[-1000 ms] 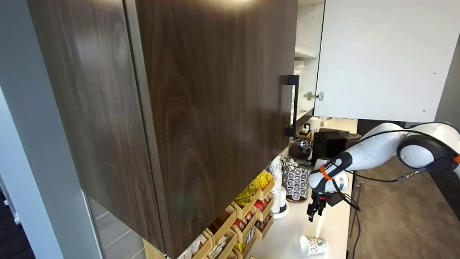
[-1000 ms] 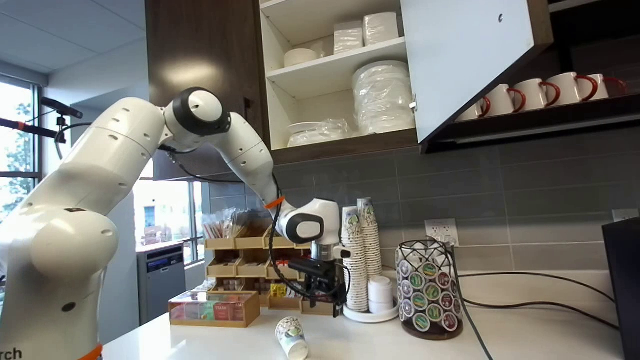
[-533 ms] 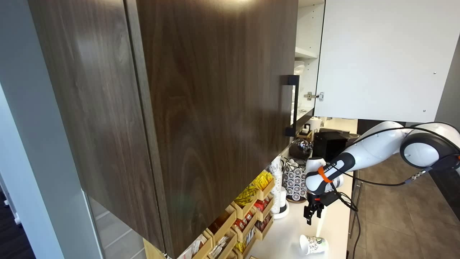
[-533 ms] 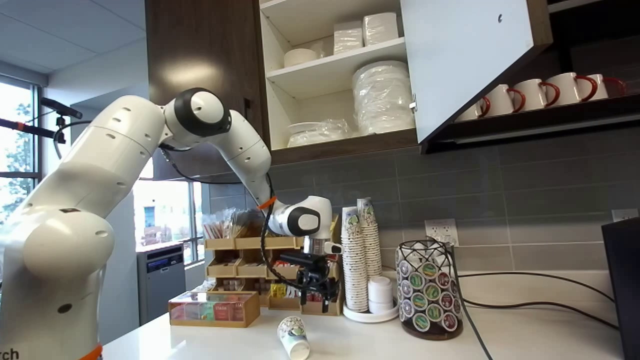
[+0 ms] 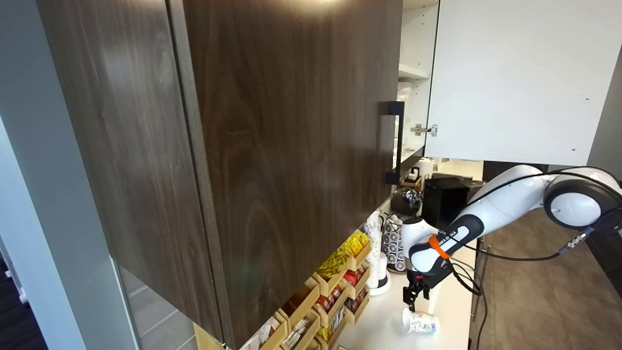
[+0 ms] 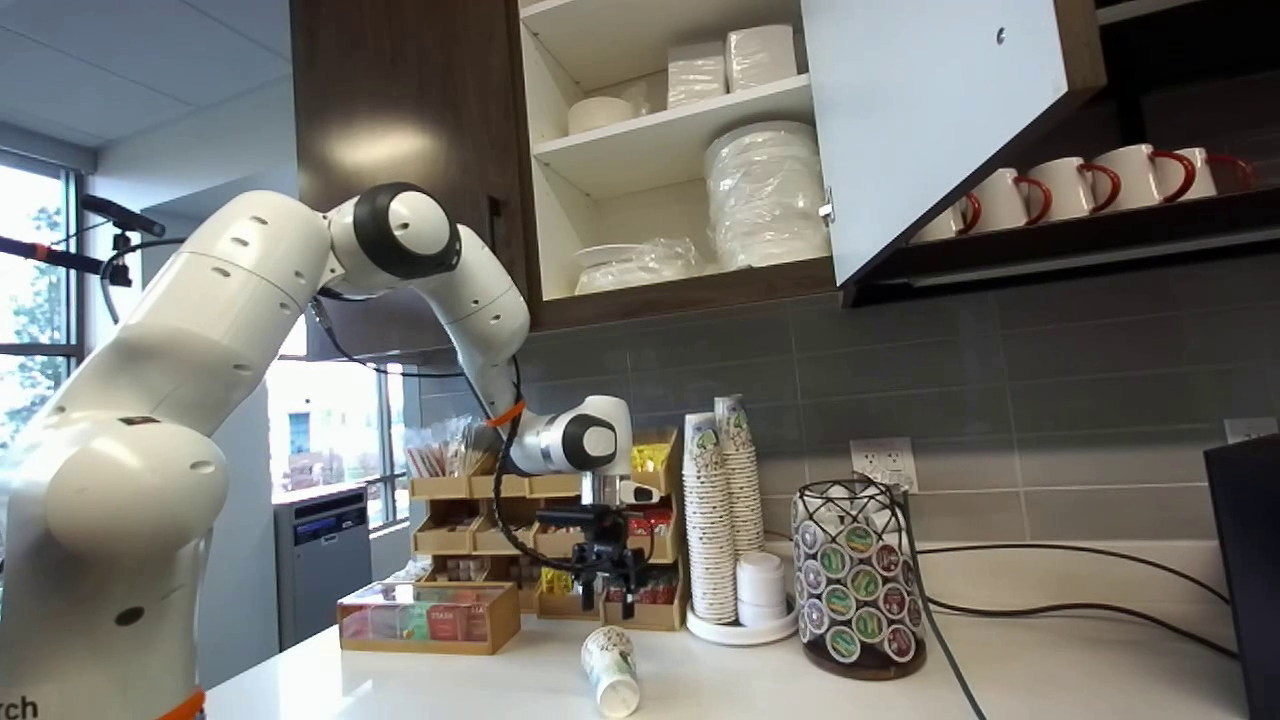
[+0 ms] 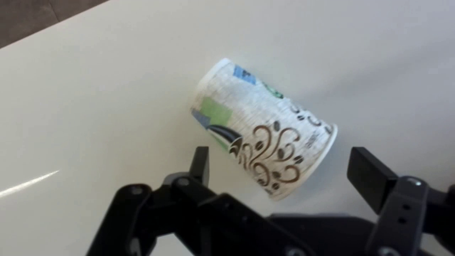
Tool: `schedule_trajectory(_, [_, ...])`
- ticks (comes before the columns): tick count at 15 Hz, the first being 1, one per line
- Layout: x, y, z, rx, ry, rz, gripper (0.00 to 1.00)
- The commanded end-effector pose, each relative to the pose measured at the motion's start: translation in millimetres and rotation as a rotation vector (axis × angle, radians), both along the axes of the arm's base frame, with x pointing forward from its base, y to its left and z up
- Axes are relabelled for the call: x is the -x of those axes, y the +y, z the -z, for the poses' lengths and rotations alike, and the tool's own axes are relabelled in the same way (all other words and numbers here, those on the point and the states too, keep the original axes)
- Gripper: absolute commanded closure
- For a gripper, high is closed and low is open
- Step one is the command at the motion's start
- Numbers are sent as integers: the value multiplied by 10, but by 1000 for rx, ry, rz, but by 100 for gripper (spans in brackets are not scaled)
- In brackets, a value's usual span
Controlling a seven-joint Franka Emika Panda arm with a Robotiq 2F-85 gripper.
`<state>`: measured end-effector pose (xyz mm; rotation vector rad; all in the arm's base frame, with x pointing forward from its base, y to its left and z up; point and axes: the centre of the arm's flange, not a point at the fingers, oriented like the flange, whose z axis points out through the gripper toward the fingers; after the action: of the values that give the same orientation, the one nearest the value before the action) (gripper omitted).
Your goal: Pick up the paper cup and place it the right way up in the bottom shelf of the open cabinet
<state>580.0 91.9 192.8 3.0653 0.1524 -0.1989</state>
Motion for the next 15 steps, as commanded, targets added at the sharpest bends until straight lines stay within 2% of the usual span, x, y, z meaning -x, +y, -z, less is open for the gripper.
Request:
schedule_trajectory(1, [12, 320, 64, 95, 15, 44, 0])
schedule_trajectory(6, [-60, 430, 207, 219, -20, 185, 0])
schedule_trajectory(8, [-132, 376, 227, 241, -43, 264, 0])
schedule_trajectory(9, [-172, 346, 234, 244, -51, 305, 0])
schedule_trajectory(10, [-207, 329, 227, 229, -52, 299, 0])
schedule_trajectory(11, [-101, 315, 180, 201, -55, 265, 0])
schedule_trajectory(15, [-171, 293, 187, 204, -65, 283, 0])
